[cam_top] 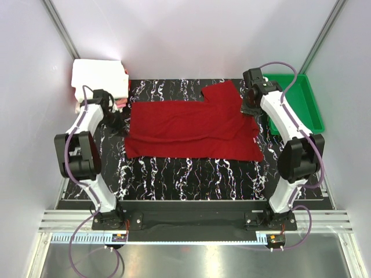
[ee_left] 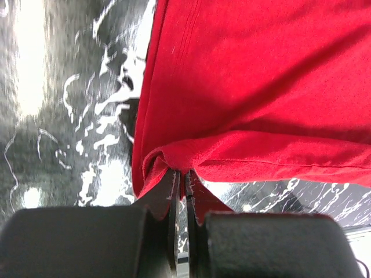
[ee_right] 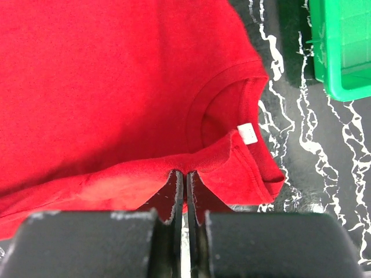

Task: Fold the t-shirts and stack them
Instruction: Fold the tshirt

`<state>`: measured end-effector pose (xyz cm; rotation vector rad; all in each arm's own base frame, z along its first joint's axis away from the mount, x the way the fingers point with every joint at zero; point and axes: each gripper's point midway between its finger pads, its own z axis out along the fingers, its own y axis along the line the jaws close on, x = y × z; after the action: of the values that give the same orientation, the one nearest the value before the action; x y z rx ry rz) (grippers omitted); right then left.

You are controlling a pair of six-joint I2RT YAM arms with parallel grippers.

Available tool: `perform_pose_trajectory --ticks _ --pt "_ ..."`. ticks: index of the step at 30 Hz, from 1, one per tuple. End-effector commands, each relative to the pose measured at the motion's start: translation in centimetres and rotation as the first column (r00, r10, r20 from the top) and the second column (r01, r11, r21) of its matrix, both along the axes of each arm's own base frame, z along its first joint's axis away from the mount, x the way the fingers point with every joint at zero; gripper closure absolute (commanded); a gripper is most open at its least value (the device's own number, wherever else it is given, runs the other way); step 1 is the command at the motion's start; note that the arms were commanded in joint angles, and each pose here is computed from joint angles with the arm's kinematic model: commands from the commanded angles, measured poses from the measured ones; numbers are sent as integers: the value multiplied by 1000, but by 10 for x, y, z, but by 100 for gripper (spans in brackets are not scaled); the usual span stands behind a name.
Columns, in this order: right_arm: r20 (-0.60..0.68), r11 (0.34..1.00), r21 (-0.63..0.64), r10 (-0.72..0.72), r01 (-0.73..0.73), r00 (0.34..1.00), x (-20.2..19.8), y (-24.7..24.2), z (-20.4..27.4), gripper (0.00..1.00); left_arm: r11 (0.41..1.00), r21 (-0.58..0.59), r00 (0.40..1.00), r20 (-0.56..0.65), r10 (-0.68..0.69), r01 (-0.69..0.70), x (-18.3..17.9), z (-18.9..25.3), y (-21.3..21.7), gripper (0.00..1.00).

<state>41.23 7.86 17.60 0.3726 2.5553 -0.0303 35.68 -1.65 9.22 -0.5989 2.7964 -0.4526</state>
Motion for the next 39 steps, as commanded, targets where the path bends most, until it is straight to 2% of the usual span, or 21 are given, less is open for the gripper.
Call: perform_pose_trajectory --ticks 1,10,12,13,14,15,16,17,18,20,21,23,24,27,28,31,34,39 --pt "37 999 -20 -24 25 999 13 -13 13 100 999 -2 998 44 -45 45 24 9 -4 100" --pt "-18 996 -47 -72 71 997 47 -24 -14 100 995 -35 996 14 -93 94 58 -6 -18 100" --pt "-33 996 -47 -77 76 996 61 -24 -23 98 991 -61 992 -10 -124 123 61 -12 -25 94" --pt "-38 996 -39 -79 77 996 67 -25 -24 90 988 -67 990 -2 -138 138 63 -8 -29 91" --pt "-50 997 -35 -73 71 996 79 -25 -27 78 987 -63 989 20 -149 150 67 0 -31 76" --pt "-56 997 -27 -69 68 996 83 -26 -26 41 987 -47 988 49 -150 152 67 13 -31 66" --pt "-68 998 -21 -64 62 996 86 -26 -26 29 988 -37 987 70 -145 148 67 21 -29 59" --pt "-77 998 -28 -57 55 995 88 -27 -17 20 989 -26 987 78 -140 142 62 26 -28 46" --pt "-73 998 -34 -55 53 996 87 -28 -12 13 992 10 985 111 -129 129 58 42 -23 39" --pt "-53 996 -58 -77 74 996 77 -35 2 6 994 31 988 106 -111 109 42 43 -17 29" --pt "-42 995 -57 -84 82 996 70 -37 7 1 995 32 984 152 -95 92 34 59 -16 28" --pt "-14 993 -32 -116 115 993 44 -41 13 0 998 21 979 195 -55 52 25 63 -10 28" --pt "-11 992 -10 -125 124 992 33 -40 13 0 1000 -3 979 205 -22 23 7 63 -10 28" --pt "-30 982 102 -158 160 987 -16 -33 -3 0 997 -50 955 287 75 -64 -12 72 -1 28" --pt "-51 974 163 -152 159 987 -29 -26 -10 0 994 -68 966 239 100 -86 -29 51 -2 28" --pt "-91 932 297 -189 208 978 -76 -13 -46 0 985 -105 957 241 158 -137 -46 31 -5 28" --pt "-148 910 328 -214 253 965 -99 -19 -74 1 971 -161 958 197 210 -180 -63 7 -13 28" --pt "-183 876 362 -268 318 946 -111 -40 -95 6 951 -186 935 213 283 -246 -59 -8 -9 28"
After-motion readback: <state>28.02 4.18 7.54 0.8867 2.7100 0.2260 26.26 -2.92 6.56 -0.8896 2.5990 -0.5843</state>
